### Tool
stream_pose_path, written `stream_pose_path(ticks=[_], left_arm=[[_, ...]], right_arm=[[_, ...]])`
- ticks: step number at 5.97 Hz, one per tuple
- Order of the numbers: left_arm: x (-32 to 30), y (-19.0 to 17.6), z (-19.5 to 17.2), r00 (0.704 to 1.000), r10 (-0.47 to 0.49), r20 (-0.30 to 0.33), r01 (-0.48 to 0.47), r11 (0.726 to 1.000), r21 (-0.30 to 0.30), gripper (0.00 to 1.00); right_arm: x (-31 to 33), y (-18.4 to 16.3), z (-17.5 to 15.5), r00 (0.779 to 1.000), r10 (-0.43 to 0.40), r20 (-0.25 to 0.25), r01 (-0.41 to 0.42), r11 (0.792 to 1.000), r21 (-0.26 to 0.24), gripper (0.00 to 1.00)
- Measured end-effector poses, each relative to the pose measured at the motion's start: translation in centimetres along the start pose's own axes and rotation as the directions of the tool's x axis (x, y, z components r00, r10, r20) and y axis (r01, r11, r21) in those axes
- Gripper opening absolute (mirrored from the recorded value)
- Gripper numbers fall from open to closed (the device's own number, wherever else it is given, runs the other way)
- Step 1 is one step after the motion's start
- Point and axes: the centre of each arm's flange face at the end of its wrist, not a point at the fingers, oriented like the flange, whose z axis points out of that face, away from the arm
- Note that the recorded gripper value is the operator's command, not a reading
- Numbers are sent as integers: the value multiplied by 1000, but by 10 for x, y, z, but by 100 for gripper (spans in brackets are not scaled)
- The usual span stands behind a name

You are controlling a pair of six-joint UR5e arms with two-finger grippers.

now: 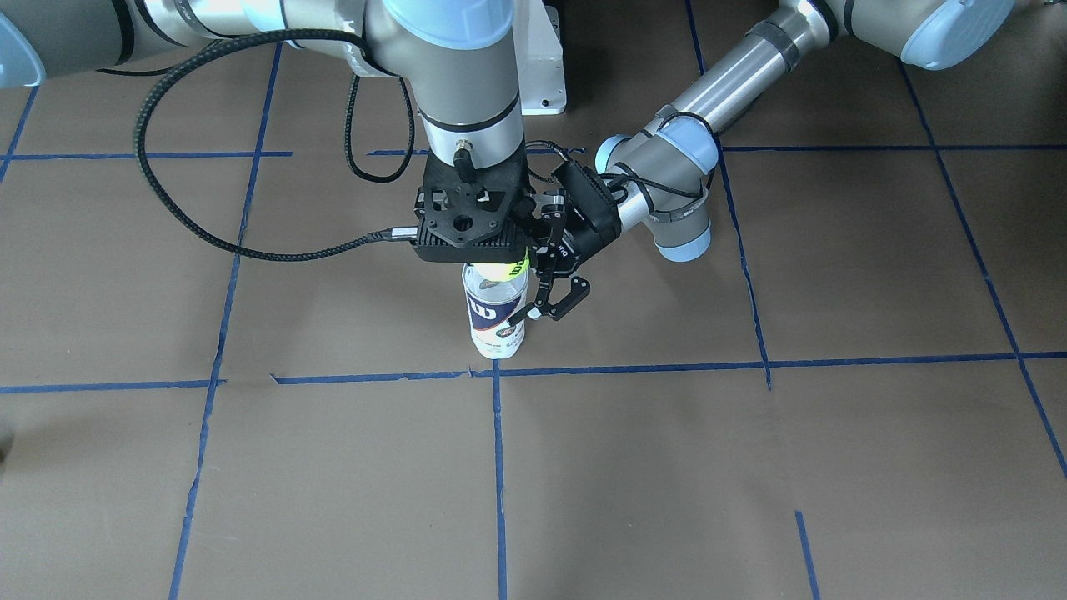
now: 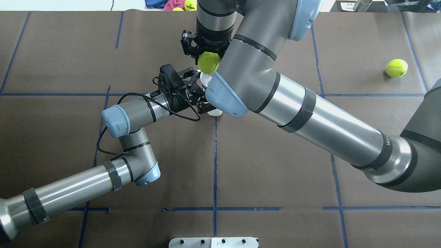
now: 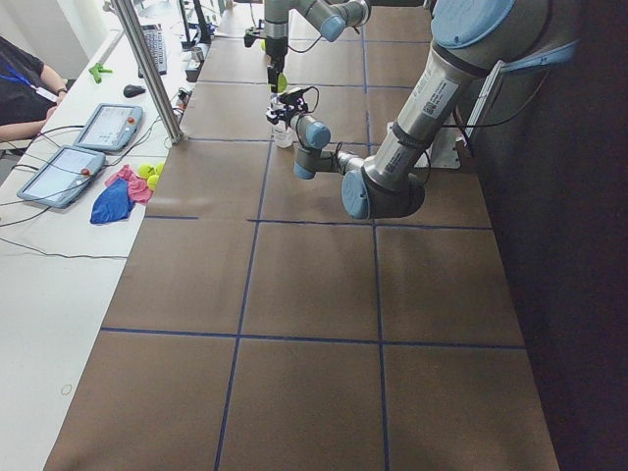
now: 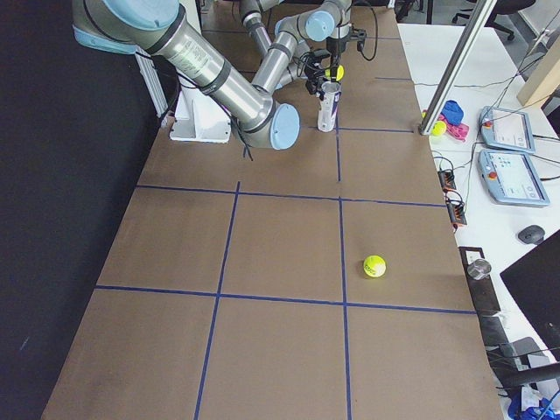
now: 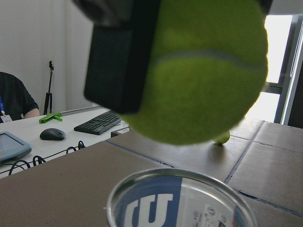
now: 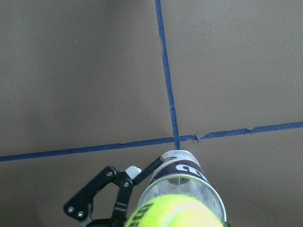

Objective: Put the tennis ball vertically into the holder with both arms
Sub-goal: 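Carry the ball with the right gripper over the can's opening, then open the right gripper to drop the ball into the can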

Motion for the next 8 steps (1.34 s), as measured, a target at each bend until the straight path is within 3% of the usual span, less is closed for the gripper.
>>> stream_pose_path(ticks=[1, 6, 8], left_arm=[[0, 0, 0, 1000, 0, -1, 0, 1000, 0, 91], [-1, 1, -1, 1000, 0, 0, 0, 1000, -3, 86], [-1, 2, -2, 1000, 1, 0, -1, 1000, -3, 86]], right_arm=[[3, 0, 2, 1000, 6, -14, -6, 1000, -2, 98], [3, 4, 7, 1000, 2, -25, -2, 1000, 0, 99], [18, 0, 12, 999, -42, -30, 41, 999, -8, 99]])
